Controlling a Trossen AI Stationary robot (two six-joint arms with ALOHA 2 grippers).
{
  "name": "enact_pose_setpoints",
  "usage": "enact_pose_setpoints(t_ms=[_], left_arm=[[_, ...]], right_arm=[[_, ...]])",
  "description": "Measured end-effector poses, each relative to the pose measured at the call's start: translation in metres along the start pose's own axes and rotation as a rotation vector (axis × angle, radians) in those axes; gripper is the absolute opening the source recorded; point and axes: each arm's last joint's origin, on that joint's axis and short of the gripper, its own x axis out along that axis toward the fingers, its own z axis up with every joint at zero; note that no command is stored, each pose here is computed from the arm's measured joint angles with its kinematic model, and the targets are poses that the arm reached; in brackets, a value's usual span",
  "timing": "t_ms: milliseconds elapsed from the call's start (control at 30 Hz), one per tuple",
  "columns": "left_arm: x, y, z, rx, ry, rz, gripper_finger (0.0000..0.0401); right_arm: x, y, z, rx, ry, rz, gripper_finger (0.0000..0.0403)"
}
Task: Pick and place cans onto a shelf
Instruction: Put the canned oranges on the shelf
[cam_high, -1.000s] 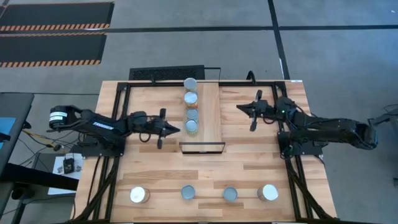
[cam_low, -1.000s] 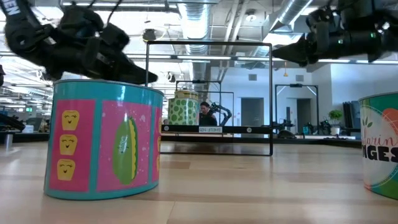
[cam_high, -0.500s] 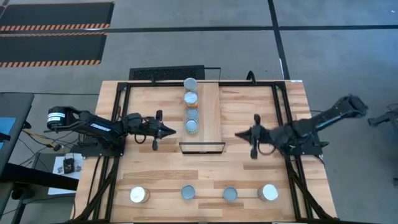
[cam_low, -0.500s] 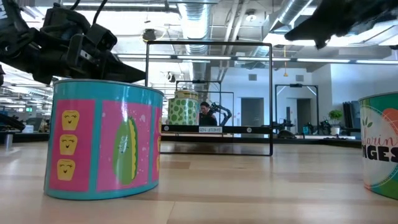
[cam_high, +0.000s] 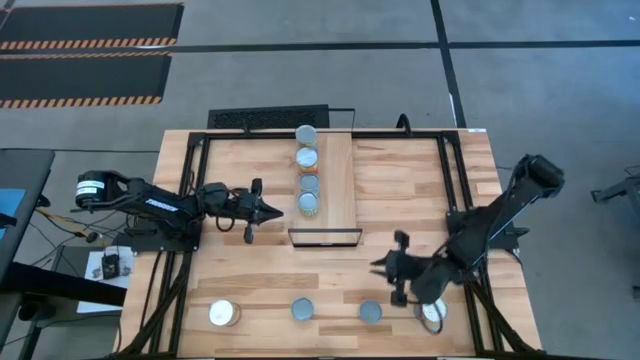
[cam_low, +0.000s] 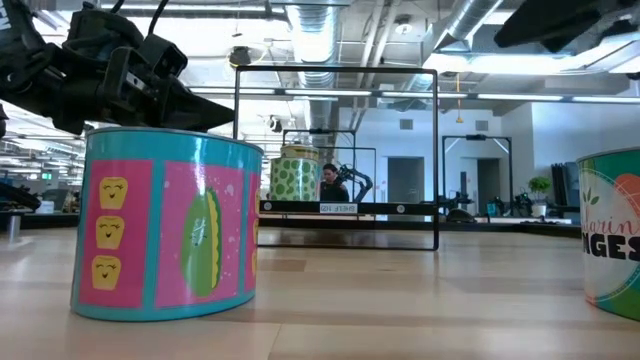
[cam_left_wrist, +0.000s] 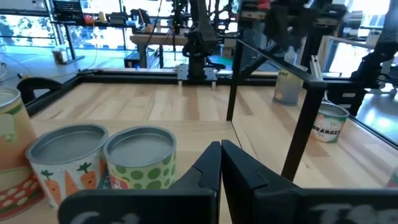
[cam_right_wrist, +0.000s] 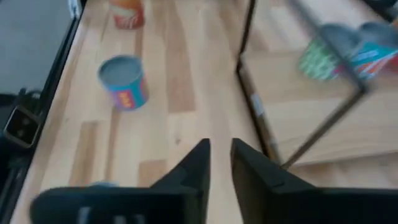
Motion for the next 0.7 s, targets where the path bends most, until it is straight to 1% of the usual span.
enact_pose_setpoints(t_ms=[200, 333, 433, 567, 700], left_arm=[[0.0, -0.001, 0.0, -0.002, 0.001, 0.008, 0.0], [0.0, -0.001, -0.001, -0.002, 0.005, 0.01, 0.0], [0.0, 0.0, -0.001, 0.0, 0.01, 0.03, 0.0], [0.0, 0.0, -0.002, -0.003, 0.016, 0.033, 0.0], [0.0, 0.0, -0.002, -0.003, 0.023, 0.036, 0.0]], right_arm=[[0.018, 0.036, -0.001, -0.005, 0.187, 0.069, 0.0178], [0.028, 0.057, -0.003, -0.009, 0.31, 0.144, 0.0212], [0.032, 0.071, -0.008, -0.022, 0.391, 0.167, 0.0217], [0.035, 0.088, -0.016, -0.069, 0.482, 0.186, 0.0207], [0.043, 0.099, -0.027, -0.126, 0.549, 0.159, 0.0193]])
